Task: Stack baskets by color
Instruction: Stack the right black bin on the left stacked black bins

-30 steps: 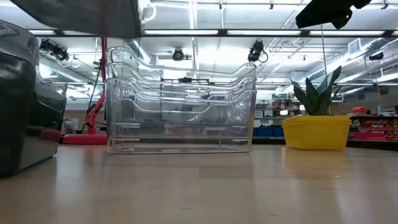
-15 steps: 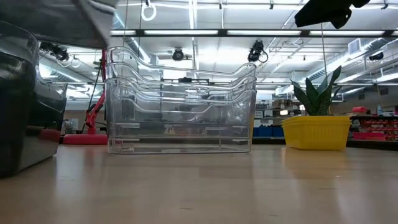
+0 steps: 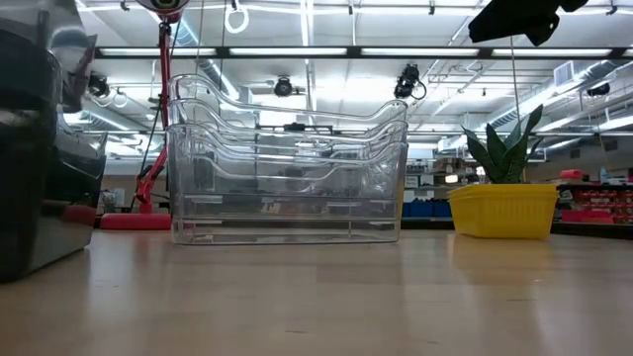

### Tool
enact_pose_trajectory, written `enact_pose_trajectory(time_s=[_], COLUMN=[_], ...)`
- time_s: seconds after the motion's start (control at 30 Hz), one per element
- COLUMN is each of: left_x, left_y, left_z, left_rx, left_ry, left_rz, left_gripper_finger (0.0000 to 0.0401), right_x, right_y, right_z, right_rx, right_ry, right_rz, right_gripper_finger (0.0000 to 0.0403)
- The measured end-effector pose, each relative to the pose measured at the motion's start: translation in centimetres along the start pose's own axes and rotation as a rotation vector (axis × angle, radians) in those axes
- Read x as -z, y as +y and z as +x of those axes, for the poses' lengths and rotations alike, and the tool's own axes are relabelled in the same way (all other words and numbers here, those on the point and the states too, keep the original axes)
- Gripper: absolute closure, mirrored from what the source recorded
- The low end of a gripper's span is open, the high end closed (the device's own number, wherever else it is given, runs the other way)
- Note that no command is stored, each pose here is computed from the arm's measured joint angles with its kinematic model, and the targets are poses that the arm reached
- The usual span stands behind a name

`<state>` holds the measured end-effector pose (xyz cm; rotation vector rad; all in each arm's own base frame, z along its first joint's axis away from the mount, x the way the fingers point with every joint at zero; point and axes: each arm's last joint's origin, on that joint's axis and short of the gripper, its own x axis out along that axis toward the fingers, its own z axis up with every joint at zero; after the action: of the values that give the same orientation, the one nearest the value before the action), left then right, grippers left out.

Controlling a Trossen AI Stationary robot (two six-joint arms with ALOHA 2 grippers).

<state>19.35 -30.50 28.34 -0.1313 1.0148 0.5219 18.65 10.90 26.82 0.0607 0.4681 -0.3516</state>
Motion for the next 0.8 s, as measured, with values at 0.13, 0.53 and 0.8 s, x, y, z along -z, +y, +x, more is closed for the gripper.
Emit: enact_pose_trajectory(time_s=[0.13,0.53,0.8], left_x=[-0.1,0.3,0.1], left_y=[-0.3,-1.5,-1.5], left_z=[0.7,3.0,3.1], left_rx=[0.017,0.094,0.094], left_ry=[-0.001,0.07,0.082], left_rz=[-0.034,-0.039,-0.073], left_gripper_finger=[0.0399,0.0399,0.0343], right_x=[0.0,0.0,0.0], right_y=[0.0,0.0,0.0], right_z=[0.0,0.0,0.0], right_rx=[0.0,0.0,0.0], right_ry=[0.0,0.0,0.0], right_rz=[0.0,0.0,0.0], right_gripper_finger=[0.032,0.032,0.032])
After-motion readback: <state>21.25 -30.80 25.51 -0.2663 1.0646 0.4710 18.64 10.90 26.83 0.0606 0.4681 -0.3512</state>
